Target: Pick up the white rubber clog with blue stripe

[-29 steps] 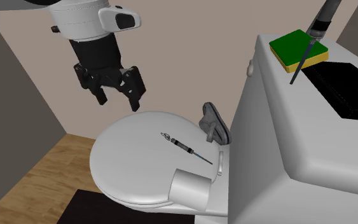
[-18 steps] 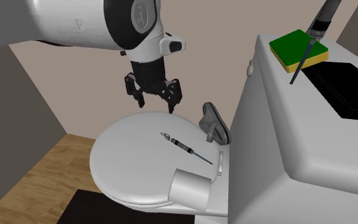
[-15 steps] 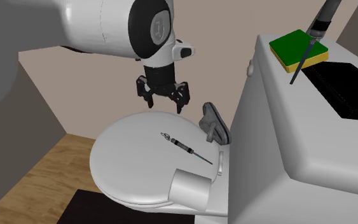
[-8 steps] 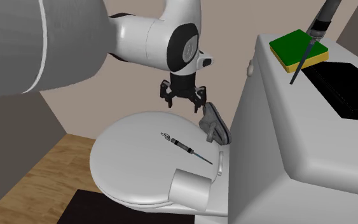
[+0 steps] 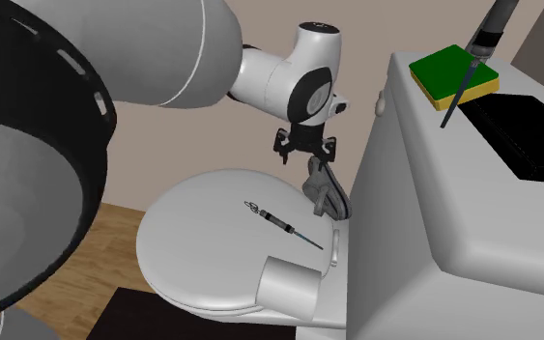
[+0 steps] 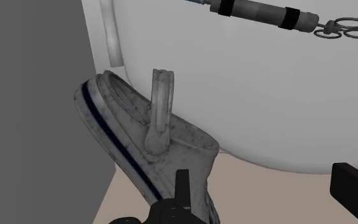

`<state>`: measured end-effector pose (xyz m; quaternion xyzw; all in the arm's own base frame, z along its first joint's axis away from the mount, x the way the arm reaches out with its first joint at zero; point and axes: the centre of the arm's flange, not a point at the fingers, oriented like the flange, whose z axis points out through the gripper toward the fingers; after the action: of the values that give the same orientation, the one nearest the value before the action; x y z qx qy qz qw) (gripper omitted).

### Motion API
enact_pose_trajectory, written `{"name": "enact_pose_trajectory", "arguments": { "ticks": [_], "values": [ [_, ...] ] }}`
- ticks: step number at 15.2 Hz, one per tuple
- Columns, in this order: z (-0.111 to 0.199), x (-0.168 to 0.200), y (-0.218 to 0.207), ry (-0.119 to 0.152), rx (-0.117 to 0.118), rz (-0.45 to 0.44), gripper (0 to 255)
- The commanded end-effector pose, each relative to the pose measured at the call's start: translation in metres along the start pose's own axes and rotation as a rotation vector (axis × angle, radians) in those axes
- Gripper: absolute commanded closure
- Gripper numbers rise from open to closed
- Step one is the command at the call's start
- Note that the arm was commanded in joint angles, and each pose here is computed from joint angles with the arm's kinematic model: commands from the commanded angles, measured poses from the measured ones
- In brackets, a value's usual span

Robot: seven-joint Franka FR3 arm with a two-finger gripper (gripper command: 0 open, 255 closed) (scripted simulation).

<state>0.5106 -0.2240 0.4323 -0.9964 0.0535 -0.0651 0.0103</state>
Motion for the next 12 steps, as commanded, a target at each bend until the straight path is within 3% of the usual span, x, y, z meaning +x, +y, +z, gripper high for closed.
{"name": "enact_pose_trajectory", "arguments": {
  "ticks": [1, 8, 12],
  "values": [
    [0.015, 0.019, 0.013, 0.009, 0.007, -0.006, 0],
    [0.068, 0.081, 0.054, 0.035, 0.032, -0.024, 0],
    [0.086, 0.082, 0.056, 0.036, 0.033, -0.025, 0]
  ]
}}
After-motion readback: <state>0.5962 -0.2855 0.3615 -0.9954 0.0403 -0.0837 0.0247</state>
